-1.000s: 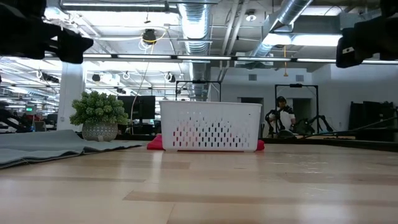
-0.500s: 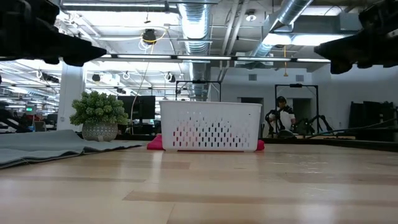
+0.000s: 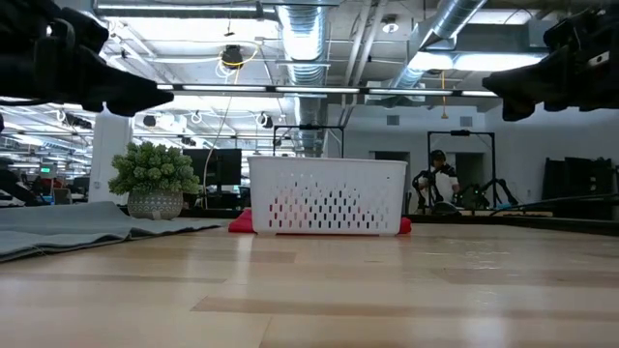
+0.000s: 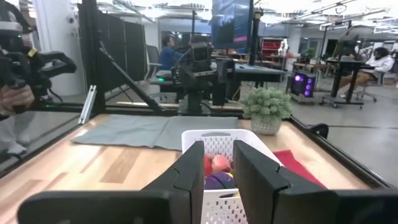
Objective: Pick and placing Produce into tupperware
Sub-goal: Return to Home Position
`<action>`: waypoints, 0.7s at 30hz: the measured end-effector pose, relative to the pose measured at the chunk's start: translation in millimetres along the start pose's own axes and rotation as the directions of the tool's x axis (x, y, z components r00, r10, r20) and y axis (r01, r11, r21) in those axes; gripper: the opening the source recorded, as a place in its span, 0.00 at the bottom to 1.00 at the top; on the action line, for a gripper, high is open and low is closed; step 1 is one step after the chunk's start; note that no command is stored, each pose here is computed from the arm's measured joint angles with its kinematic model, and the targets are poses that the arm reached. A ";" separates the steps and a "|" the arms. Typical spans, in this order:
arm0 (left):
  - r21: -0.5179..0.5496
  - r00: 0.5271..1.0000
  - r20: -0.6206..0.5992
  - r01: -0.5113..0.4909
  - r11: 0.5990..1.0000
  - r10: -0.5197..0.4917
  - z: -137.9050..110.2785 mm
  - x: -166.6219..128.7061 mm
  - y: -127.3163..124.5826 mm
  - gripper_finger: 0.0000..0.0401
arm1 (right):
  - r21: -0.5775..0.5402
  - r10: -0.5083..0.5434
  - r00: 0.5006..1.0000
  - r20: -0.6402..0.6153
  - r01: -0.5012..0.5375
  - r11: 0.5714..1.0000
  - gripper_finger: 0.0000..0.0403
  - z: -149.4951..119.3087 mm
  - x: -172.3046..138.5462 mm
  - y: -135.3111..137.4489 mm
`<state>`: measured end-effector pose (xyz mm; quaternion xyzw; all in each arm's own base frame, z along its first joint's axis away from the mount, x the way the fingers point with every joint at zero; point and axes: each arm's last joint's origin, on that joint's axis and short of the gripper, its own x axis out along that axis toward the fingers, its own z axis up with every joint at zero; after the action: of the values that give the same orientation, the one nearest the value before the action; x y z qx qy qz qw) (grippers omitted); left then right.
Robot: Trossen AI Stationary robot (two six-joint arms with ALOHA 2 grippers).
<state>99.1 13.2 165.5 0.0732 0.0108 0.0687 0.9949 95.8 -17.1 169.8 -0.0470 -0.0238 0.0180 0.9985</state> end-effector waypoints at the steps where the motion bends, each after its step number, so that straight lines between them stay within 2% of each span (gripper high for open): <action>1: 0.001 1.000 -0.006 0.000 1.000 0.000 -0.5 0.4 0.0 0.76 | -0.004 -0.001 1.000 -0.001 0.001 1.000 0.27 -0.2 0.0 -0.3; 8: 0.017 0.998 -0.057 0.007 1.000 -0.006 -4.9 3.5 -0.6 0.76 | -0.009 0.005 1.000 -0.024 -0.006 1.000 0.27 -2.2 1.4 -0.4; 21: -0.024 0.994 -0.107 0.010 1.000 -0.013 -9.5 6.4 -1.4 0.76 | -0.012 -0.023 0.999 -0.045 0.023 1.000 0.27 -4.0 2.4 -1.5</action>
<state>105.3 14.1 155.9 0.0574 0.0639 0.0668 0.9941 98.4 -18.9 166.1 -0.0529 -0.0017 0.0053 0.9986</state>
